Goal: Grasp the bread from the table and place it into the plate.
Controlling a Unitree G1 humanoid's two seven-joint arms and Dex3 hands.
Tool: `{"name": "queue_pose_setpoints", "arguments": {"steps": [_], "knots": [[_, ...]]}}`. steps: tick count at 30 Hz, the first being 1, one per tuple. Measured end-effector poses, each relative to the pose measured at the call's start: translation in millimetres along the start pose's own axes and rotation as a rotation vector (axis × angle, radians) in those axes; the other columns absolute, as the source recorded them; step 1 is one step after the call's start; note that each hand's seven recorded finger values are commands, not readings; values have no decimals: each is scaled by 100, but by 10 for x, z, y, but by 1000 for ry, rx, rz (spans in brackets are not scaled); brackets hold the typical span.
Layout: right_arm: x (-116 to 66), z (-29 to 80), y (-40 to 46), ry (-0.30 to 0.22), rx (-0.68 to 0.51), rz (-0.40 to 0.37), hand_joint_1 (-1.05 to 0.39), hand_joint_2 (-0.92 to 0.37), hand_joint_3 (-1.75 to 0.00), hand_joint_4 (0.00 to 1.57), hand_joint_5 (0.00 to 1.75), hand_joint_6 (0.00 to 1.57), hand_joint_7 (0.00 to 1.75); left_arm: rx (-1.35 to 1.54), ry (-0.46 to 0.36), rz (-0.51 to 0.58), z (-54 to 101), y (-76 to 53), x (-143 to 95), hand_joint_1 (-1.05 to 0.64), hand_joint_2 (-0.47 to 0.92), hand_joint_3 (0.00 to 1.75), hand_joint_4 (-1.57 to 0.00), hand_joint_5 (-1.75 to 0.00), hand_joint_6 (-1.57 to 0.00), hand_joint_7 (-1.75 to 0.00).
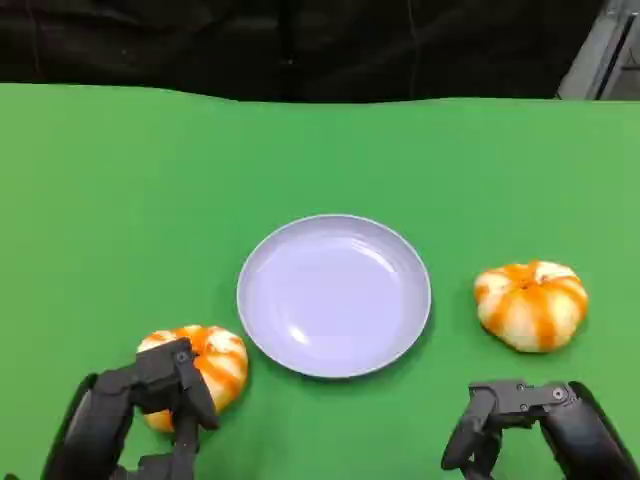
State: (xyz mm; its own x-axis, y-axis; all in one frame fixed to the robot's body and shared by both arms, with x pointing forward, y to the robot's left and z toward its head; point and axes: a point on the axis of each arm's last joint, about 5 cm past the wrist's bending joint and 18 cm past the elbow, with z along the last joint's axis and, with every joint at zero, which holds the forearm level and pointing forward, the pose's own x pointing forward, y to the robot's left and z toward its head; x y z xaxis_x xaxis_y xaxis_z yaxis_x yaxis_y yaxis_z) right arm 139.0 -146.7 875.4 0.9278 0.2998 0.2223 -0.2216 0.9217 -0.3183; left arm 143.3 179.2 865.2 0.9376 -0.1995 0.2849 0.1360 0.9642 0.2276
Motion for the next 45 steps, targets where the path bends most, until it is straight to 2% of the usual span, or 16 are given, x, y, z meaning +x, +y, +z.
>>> {"name": "queue_pose_setpoints", "arguments": {"steps": [31, 32, 34, 45], "knots": [[0, 0, 1, 0, -5, 1, -5, -1, -149, 105, 144, 112, 101, 1, 0, 0, 0, 0, 0, 6, 33, 155, -90, -174, -81, -159], [0, 0, 1, 0, -5, 1, -5, -1, -149, 105, 145, 112, 101, 1, 0, 0, 0, 0, 0, 7, 33, 149, -84, -159, -78, -141], [0, 0, 1, 0, -5, 1, -5, 0, -150, 106, 145, 112, 100, 1, -1, 0, -2, 0, 1, 7, 34, 146, -80, -151, -77, -129], [0, 0, 1, 0, -5, 1, -5, 1, -151, 105, 145, 112, 100, 2, -11, -1, -4, 1, 12, 7, 34, 145, -79, -148, -78, -123]]}}
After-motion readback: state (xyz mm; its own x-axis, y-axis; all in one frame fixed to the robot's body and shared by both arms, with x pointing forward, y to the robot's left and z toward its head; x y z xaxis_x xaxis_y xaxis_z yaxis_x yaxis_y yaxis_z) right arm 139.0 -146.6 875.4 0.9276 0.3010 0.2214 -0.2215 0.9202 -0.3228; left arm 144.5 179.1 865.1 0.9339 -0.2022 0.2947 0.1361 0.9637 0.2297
